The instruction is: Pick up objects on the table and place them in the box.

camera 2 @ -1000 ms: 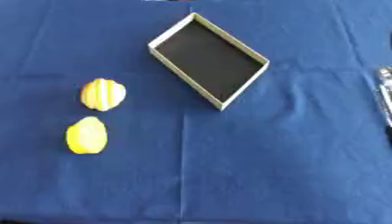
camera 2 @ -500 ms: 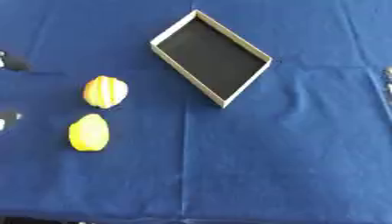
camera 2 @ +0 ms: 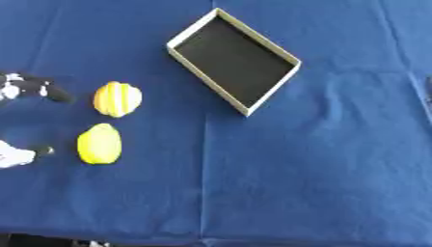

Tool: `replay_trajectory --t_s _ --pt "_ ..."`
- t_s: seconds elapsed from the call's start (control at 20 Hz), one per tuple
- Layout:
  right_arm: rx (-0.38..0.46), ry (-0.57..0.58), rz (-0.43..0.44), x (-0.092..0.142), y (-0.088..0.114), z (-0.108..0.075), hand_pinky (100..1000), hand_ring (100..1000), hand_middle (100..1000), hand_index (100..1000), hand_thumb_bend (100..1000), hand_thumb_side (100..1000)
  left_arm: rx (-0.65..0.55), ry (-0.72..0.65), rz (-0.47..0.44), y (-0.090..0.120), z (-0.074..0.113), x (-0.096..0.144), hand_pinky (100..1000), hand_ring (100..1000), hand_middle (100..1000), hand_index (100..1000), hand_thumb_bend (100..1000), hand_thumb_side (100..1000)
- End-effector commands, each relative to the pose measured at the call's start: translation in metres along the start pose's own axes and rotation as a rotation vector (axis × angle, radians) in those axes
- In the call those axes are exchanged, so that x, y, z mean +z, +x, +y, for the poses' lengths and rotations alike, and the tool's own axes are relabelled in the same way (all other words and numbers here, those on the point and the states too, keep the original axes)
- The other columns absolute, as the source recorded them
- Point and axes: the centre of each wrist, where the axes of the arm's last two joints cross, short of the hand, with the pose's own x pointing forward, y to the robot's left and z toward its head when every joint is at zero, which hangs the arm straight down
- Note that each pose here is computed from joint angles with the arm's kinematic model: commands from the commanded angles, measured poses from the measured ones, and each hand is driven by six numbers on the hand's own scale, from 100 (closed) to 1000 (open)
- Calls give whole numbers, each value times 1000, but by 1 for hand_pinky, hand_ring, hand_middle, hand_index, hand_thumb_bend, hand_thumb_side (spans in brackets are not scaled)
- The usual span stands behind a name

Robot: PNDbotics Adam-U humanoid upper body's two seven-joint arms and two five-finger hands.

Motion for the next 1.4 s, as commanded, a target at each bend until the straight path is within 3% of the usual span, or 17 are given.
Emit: replay_trajectory --t_s 0.05,0.4,0.8,1.15,1.3,1.35,1.4 --pt "-7 1 -29 -6 6 -1 819 830 730 785 100 822 -68 8 37 6 2 -2 966 892 829 935 380 337" --pt "-17 -2 -19 -4 6 1 819 831 729 784 100 830 -75 23 97 17 -7 -27 958 884 822 928 355 234" --pt "-24 -2 -13 -4 6 2 820 829 726 784 100 833 -47 0 175 13 -19 -51 960 890 829 932 391 317" --pt "-28 -2 -6 -3 5 3 820 829 725 784 100 835 -9 9 201 6 -30 -69 946 874 810 917 347 287" --pt "-28 -4 -5 -2 5 3 821 829 725 785 100 834 22 39 190 5 -30 -74 901 791 712 838 168 270" --pt "-28 -5 -5 -2 5 2 821 829 725 785 100 834 32 51 184 5 -30 -74 897 783 698 827 153 270" --pt "-27 -6 -5 -2 5 2 821 830 725 785 100 834 40 65 177 5 -29 -73 869 702 586 725 100 239"
